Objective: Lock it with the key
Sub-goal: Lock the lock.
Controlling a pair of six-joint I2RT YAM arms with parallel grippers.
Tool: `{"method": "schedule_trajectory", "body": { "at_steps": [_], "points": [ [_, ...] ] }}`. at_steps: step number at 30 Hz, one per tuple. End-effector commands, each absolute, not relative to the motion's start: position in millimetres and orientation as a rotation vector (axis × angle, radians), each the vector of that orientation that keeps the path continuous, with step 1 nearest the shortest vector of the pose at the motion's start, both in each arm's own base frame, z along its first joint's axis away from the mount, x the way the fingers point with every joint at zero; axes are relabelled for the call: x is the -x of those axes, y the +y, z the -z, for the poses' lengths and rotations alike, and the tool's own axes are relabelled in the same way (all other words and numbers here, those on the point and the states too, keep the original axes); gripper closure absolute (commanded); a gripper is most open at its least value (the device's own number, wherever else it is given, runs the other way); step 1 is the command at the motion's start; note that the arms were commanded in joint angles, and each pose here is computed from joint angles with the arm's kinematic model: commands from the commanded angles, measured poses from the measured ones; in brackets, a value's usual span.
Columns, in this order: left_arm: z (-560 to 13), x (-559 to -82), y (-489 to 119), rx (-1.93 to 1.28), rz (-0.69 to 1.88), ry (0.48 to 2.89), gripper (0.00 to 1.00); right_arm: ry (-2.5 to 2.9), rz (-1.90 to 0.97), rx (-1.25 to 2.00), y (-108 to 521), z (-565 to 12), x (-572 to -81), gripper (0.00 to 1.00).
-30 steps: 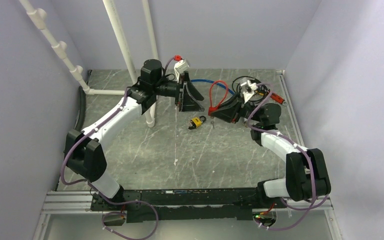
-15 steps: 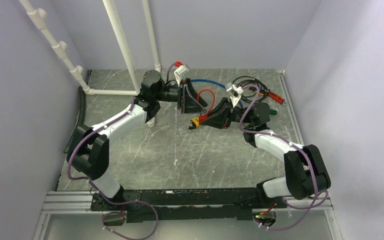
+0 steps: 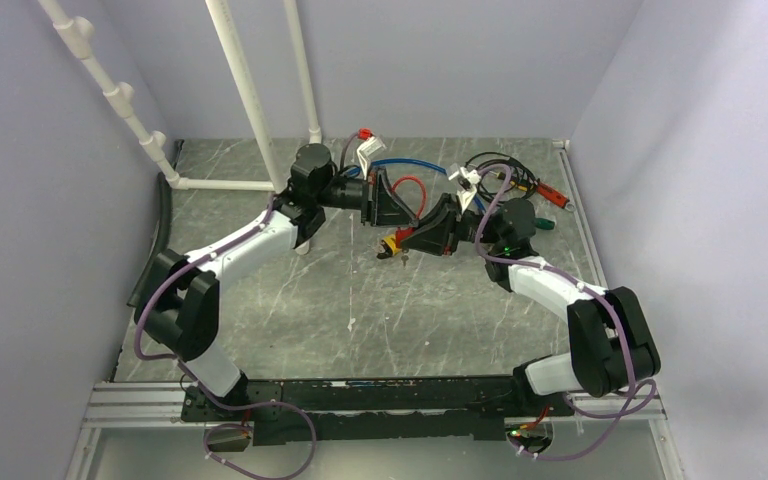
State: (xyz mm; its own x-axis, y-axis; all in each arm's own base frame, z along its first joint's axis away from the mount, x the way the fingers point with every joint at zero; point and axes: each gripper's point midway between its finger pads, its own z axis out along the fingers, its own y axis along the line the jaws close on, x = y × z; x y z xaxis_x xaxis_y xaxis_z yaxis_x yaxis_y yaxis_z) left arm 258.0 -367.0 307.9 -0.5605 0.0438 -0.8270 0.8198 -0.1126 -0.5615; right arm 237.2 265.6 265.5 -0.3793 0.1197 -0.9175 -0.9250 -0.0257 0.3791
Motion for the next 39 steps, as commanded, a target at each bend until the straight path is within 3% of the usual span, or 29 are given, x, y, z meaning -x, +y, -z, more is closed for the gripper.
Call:
{"method": "schedule_trajectory", "body": {
  "at_steps": [1,3,5,7,12,19,26,31,37,39],
  "points": [
    [-317.2,-255.3,-368.0,-0.986,1.72,1.56,1.0,1.297,-1.467,0.938,266.9,-286.8,-247.2,0.9],
    [-322.8,-258.7,-366.3,-0.968,1.718,1.554,1.0,1.32,-1.454,0.911,263.5,-284.5,-253.1,0.56],
    [-329.0,-265.5,-363.6,-0.921,1.712,1.553,1.0,1.34,-1.427,0.865,255.4,-280.0,-261.2,0.4],
    [-334.8,-273.0,-360.5,-0.875,1.71,1.55,1.0,1.352,-1.404,0.822,248.0,-276.0,-267.2,0.34],
    [-342.5,-287.9,-358.0,-0.784,1.713,1.552,1.0,1.349,-1.402,0.796,246.5,-266.4,-264.8,0.33],
    [-341.3,-295.3,-359.7,-0.75,1.708,1.557,1.0,1.318,-1.439,0.808,259.2,-268.1,-255.4,0.39],
    [-341.0,-299.2,-359.4,-0.734,1.699,1.555,1.0,1.323,-1.448,0.798,264.1,-265.8,-257.1,0.53],
    [-342.4,-301.3,-360.2,-0.732,1.697,1.549,1.0,1.338,-1.452,0.793,266.1,-258.7,-256.0,0.67],
    [-341.3,-305.2,-357.7,-0.716,1.682,1.549,1.0,1.347,-1.444,0.793,265.9,-256.0,-256.5,0.97],
    [-342.0,-307.7,-356.1,-0.708,1.673,1.546,1.0,1.361,-1.442,0.791,265.7,-251.8,-256.4,1.0]
  ]
}}
